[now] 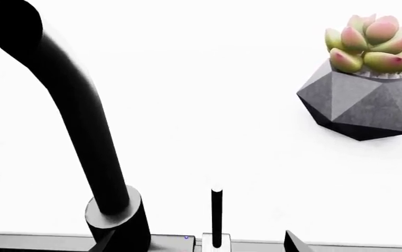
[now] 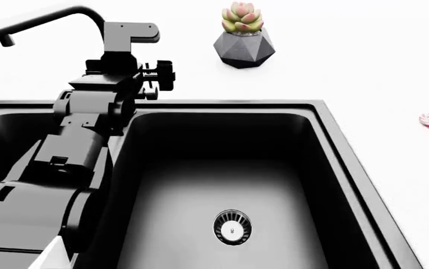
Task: Pick the eggplant from the counter and place it in the sink. Then turn on the sink faucet.
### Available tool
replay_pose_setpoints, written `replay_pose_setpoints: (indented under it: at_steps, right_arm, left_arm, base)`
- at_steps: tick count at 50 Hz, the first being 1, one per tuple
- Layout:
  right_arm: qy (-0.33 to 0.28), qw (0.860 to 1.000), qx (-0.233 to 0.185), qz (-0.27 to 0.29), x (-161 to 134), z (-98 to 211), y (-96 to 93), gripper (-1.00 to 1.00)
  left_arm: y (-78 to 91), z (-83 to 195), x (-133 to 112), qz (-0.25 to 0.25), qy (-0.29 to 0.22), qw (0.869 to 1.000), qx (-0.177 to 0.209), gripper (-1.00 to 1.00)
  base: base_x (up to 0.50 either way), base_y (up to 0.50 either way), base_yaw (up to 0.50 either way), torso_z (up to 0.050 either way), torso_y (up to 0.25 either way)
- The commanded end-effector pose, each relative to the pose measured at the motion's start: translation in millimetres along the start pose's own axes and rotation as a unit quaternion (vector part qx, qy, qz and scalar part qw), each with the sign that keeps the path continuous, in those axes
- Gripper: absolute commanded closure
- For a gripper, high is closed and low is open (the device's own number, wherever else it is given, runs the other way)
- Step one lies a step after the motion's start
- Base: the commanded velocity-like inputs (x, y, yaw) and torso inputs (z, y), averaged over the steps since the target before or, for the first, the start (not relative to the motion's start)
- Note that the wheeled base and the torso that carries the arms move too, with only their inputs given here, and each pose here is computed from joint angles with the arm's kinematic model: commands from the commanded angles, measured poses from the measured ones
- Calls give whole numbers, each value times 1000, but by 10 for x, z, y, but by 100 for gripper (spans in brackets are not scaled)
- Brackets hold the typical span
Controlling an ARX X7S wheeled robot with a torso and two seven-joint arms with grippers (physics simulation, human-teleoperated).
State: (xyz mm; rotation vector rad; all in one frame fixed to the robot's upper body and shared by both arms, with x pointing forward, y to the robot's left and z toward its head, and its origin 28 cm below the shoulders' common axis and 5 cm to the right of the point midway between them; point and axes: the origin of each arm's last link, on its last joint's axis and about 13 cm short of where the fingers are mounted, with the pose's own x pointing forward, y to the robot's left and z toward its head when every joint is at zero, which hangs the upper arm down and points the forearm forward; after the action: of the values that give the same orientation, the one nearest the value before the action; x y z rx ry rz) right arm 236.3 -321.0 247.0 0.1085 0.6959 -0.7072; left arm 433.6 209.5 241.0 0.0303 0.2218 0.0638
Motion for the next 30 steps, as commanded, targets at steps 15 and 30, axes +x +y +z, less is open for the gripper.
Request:
replay_pose_setpoints:
  at_steps: [15, 30]
  right_arm:
    - [-159, 955, -148, 201, -1027, 488, 959, 100]
    - [-159, 895, -280, 308, -1189, 299, 1913, 100]
  left_arm:
    - [-71, -9, -1, -12, -2, 1000, 3, -100]
    - [-73, -31, 1, -15, 1, 1000, 1, -100]
  base:
    - [0, 0, 0, 0, 0]
    - [0, 0, 0, 0, 0]
